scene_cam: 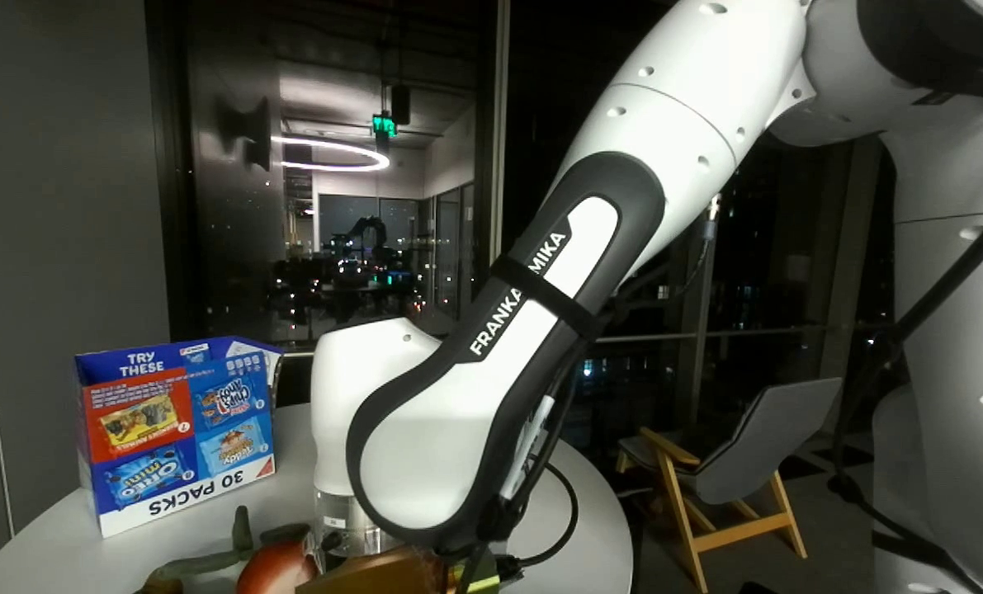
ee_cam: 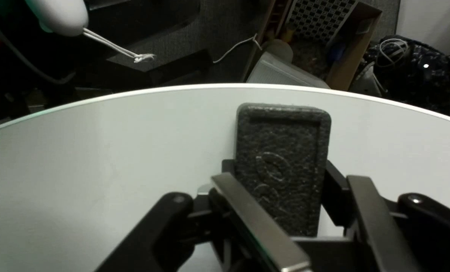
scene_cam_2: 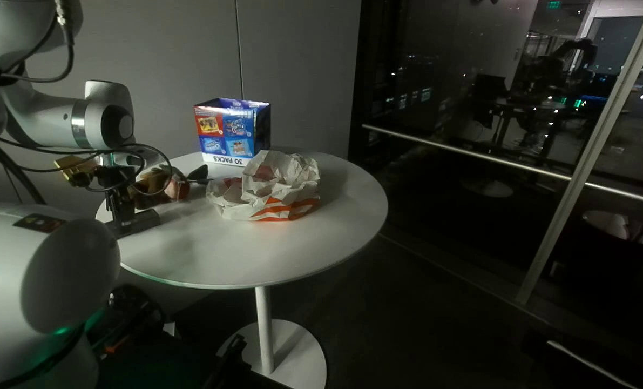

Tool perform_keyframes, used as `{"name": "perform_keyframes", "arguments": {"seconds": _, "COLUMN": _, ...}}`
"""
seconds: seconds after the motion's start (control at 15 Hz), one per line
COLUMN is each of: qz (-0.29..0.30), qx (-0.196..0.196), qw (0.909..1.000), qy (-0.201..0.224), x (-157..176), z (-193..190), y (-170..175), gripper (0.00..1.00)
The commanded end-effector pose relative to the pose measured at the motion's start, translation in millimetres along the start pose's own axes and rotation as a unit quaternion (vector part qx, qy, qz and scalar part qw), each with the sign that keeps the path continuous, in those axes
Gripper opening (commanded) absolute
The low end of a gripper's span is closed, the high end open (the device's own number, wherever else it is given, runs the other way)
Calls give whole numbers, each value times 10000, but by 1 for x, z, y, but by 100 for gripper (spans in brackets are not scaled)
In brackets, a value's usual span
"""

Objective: Put the eraser, moose and radish in the plastic bag then pull up the plastic.

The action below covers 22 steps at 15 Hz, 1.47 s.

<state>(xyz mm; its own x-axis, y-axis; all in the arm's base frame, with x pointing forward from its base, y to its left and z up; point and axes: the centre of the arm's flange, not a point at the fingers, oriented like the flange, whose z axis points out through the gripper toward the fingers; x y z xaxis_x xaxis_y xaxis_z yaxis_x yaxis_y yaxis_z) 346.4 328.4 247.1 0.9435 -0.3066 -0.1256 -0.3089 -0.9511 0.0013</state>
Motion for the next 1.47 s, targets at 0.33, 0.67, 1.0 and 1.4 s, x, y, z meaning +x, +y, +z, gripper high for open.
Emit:
{"name": "perform_keyframes", "arguments": {"seconds": 0.33, "qz": -273, "qx": -573, "qw": 9882, "qy": 1397, "x": 23, "z": -96, "y": 11, "gripper": 31}}
{"name": "perform_keyframes", "arguments": {"seconds": 0.67, "qz": -331, "qx": -629, "qw": 9786, "qy": 1929, "x": 75, "z": -150, "y": 4, "gripper": 31}}
{"name": "perform_keyframes", "arguments": {"seconds": 1.0, "qz": -109, "qx": -966, "qw": 9702, "qy": 2221, "x": 148, "z": -169, "y": -4, "gripper": 31}}
{"name": "perform_keyframes", "arguments": {"seconds": 1.4, "qz": 64, "qx": -1333, "qw": 9646, "qy": 2276, "x": 221, "z": -140, "y": 1, "gripper": 31}}
